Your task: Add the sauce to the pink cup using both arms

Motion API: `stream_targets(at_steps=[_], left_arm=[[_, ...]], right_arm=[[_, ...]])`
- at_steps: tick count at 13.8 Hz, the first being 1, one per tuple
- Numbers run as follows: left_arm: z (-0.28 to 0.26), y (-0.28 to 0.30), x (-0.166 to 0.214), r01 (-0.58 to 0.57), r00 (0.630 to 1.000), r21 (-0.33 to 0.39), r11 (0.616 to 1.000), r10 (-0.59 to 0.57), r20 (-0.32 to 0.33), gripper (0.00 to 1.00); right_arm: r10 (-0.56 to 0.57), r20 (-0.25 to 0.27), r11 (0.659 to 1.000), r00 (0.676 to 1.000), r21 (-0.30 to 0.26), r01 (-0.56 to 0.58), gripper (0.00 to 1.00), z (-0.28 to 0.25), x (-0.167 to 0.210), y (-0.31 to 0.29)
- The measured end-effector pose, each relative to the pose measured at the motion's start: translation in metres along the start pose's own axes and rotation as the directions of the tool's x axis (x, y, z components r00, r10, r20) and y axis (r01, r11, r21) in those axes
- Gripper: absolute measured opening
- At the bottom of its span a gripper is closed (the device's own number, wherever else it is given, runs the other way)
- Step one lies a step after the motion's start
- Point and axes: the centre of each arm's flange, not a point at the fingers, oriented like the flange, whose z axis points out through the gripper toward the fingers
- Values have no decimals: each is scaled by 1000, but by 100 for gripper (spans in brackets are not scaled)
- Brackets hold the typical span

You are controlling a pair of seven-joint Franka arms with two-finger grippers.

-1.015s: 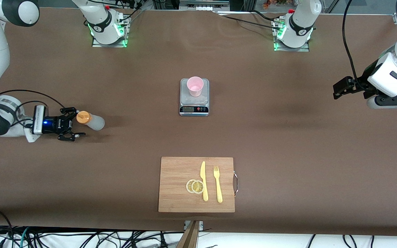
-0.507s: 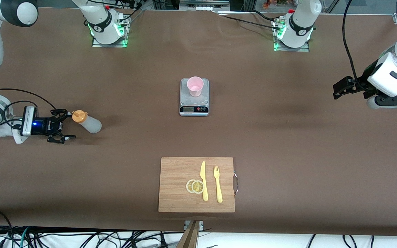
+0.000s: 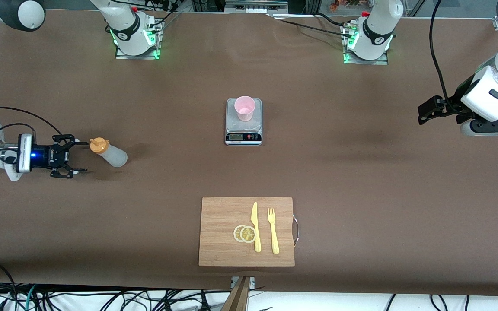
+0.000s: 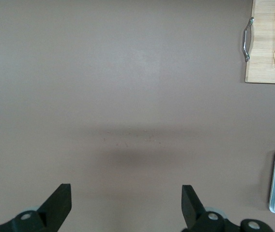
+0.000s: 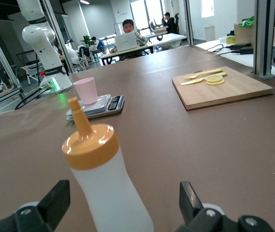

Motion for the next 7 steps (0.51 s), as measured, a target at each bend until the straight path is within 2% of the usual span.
stream_targets(at_steps=[4,7], left_arm=[[0,0,0,0,1000,0,1000,0,0,100],[0,0,0,0,1000,0,1000,0,0,100]], right_arm=[[174,108,984,979,-45,-170,100,-31,71,15],[321,177,947,930,-79,-312,100,-27,120,29]])
